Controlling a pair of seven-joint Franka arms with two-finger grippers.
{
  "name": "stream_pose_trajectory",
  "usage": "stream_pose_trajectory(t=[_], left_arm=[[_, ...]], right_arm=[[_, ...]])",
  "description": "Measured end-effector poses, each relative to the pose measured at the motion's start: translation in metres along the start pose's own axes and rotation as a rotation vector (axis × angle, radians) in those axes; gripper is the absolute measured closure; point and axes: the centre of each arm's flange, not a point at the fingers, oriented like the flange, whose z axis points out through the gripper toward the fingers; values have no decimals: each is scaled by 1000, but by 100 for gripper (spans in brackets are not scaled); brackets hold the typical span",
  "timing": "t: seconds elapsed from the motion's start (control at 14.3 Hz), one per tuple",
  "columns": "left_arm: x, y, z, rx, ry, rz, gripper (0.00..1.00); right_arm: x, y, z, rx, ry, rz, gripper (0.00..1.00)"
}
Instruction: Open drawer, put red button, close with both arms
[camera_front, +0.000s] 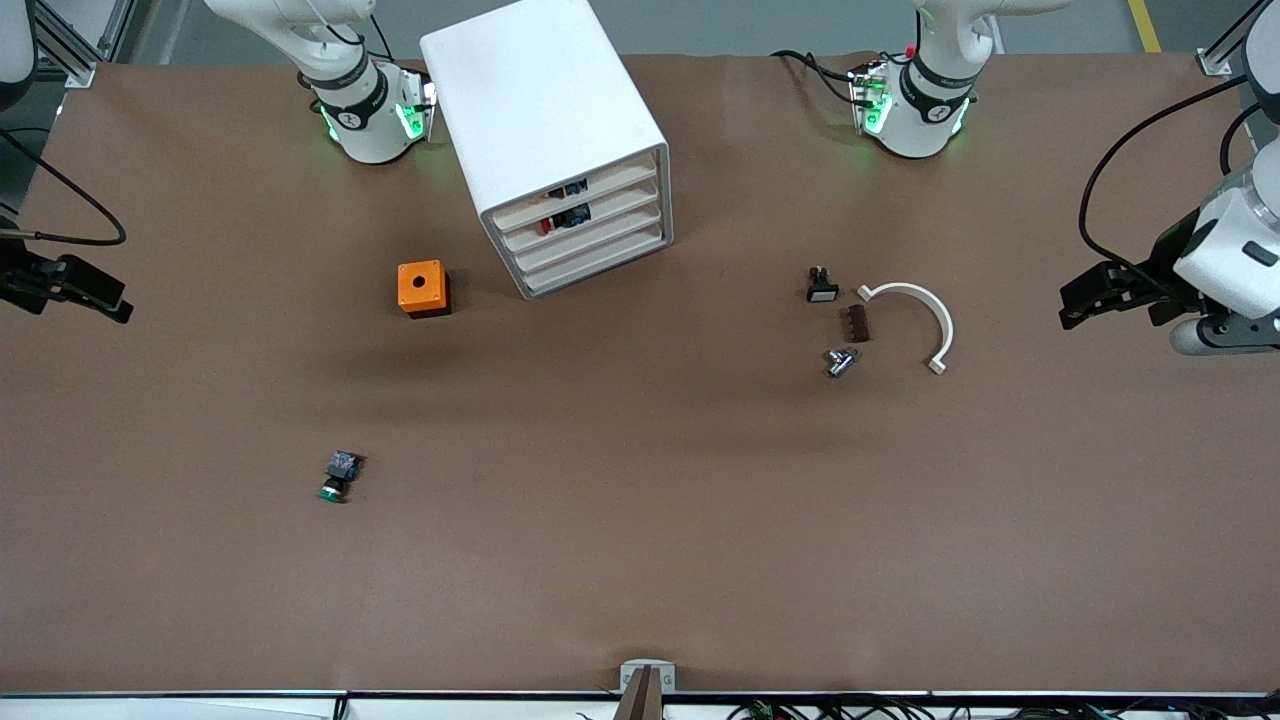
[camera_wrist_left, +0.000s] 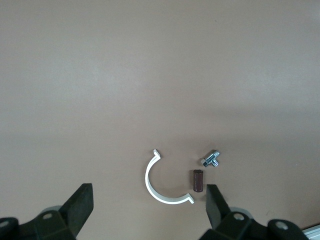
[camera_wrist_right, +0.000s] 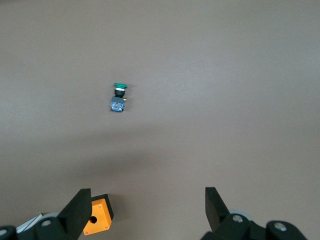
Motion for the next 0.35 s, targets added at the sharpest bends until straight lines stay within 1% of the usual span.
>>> stream_pose_trajectory(t=[0.35], left_arm=[[1, 4, 4, 0, -10, 4, 0]], right_arm=[[0, 0, 0, 0, 0, 0, 0]])
